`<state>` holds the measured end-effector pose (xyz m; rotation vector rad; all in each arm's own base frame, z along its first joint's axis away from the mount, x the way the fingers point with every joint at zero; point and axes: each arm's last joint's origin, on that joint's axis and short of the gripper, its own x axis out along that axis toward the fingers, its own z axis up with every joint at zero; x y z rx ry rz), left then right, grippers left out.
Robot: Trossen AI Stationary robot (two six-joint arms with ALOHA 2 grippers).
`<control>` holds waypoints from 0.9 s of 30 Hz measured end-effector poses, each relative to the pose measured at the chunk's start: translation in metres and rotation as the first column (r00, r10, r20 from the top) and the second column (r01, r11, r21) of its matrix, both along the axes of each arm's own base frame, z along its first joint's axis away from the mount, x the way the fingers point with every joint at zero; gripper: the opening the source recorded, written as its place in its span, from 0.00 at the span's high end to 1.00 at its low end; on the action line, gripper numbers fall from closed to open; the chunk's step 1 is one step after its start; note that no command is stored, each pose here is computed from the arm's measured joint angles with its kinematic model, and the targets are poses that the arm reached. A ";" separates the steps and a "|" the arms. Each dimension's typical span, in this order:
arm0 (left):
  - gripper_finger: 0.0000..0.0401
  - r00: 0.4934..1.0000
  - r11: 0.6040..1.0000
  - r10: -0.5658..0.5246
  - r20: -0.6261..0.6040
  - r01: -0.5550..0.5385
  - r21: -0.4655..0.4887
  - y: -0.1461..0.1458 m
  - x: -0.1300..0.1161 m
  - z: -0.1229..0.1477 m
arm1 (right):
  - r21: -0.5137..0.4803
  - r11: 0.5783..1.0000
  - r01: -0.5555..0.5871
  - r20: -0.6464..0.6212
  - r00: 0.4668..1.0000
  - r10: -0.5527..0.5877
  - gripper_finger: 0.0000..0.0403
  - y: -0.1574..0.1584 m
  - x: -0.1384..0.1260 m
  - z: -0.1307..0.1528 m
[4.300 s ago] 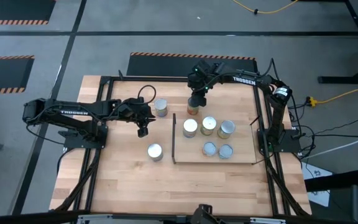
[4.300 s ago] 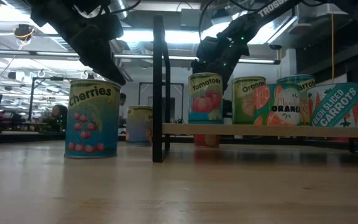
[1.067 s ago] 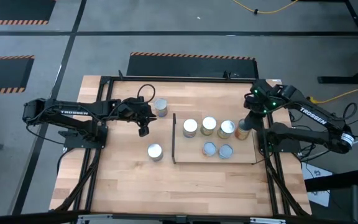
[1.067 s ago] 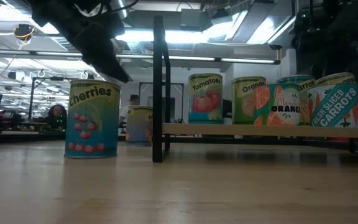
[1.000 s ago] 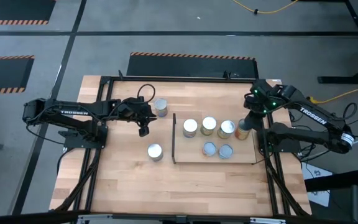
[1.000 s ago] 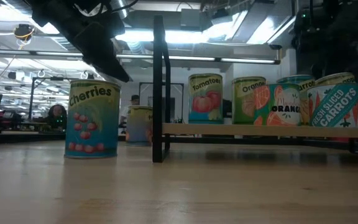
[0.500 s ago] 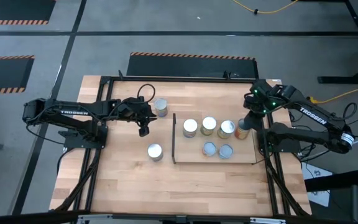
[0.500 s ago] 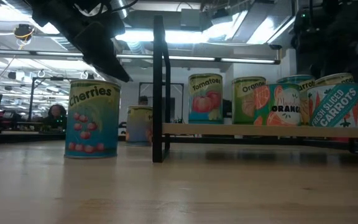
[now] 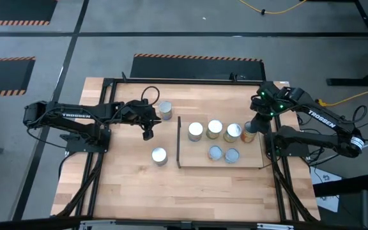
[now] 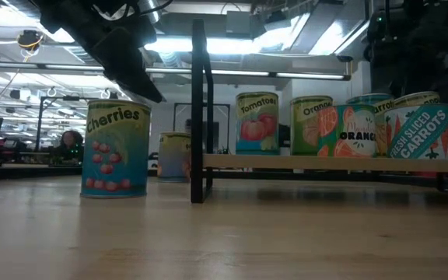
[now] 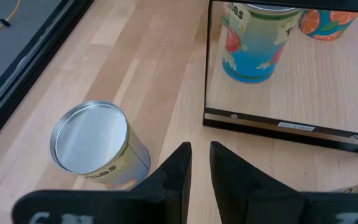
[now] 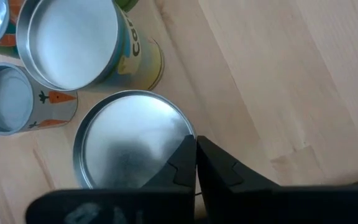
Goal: Pick and place cans onto a shelf
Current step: Put the canned pineapple on the shelf
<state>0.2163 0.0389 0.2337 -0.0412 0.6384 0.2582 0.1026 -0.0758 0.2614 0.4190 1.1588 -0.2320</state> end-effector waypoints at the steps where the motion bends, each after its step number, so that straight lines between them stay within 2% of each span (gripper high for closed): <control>1: 0.87 1.000 1.000 -0.001 0.000 0.001 0.000 0.000 0.000 0.000 | 0.000 1.000 0.000 0.000 1.000 0.000 0.96 0.000 0.000 0.000; 27: 0.87 1.000 1.000 0.013 0.002 -0.013 -0.018 0.000 0.000 0.000 | -0.002 1.000 -0.002 0.000 1.000 0.002 0.96 0.000 0.000 0.000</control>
